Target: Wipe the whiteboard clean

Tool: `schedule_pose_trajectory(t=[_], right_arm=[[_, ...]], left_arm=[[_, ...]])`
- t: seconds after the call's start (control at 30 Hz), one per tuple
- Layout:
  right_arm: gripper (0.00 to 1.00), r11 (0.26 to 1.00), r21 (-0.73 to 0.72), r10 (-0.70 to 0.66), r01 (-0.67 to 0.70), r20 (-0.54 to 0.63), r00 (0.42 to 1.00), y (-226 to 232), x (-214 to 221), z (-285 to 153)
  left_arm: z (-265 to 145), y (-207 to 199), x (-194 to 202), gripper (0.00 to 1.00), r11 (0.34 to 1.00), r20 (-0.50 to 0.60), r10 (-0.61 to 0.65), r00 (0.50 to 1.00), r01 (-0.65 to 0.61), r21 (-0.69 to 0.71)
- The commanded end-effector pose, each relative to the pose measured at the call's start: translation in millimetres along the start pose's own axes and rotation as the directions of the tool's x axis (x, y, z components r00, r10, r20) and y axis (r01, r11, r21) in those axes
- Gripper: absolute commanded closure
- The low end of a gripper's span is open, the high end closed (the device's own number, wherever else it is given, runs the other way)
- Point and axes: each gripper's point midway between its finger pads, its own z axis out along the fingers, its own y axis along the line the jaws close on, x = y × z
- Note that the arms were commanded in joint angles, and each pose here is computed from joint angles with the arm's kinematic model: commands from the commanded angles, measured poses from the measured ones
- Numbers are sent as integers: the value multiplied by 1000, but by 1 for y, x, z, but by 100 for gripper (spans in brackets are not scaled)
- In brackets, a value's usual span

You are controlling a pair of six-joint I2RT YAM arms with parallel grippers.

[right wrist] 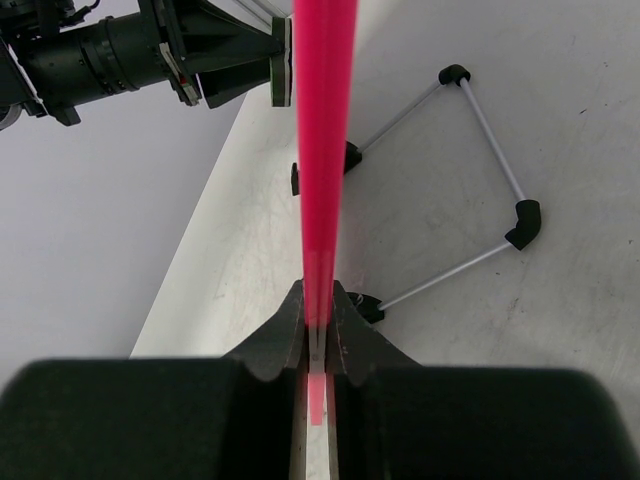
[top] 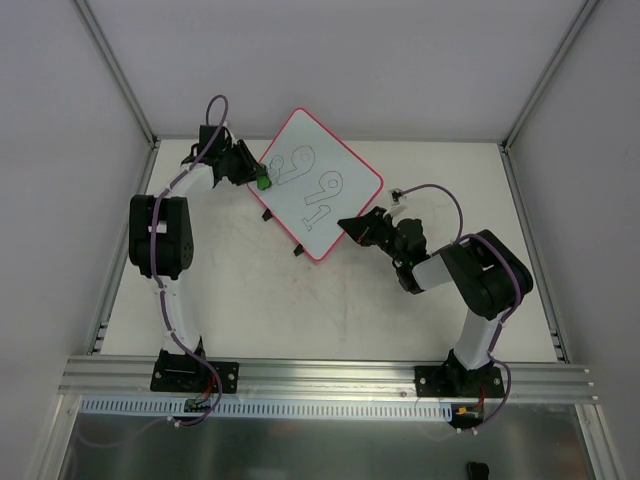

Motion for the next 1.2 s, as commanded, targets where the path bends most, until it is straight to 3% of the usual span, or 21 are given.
schedule_pose_trajectory(t=[0.0,0.33,0.5,0.77,1.0,1.17], right_arm=[[100,973,-197,-89,119,157,984,50,-40,7],[100,978,-181,-78,104,147,986,47,-34,-1],[100,977,-188,-74,100,138,988,50,-30,-1],[100,975,-199,-69,94,130,989,52,-29,3],[100,972,-212,-75,100,123,990,54,-28,3],[100,965,-239,-85,107,103,991,56,-29,4]], left_arm=[[4,-8,-20,100,1000,50,9,999,-10,15],[25,-9,-12,100,1000,13,22,1000,-22,17],[36,-32,-2,100,996,-26,47,999,-45,82],[40,-100,53,100,969,-64,209,976,-197,149],[38,-127,75,100,952,-89,251,964,-229,203],[30,-124,76,100,956,-86,246,966,-227,184]])
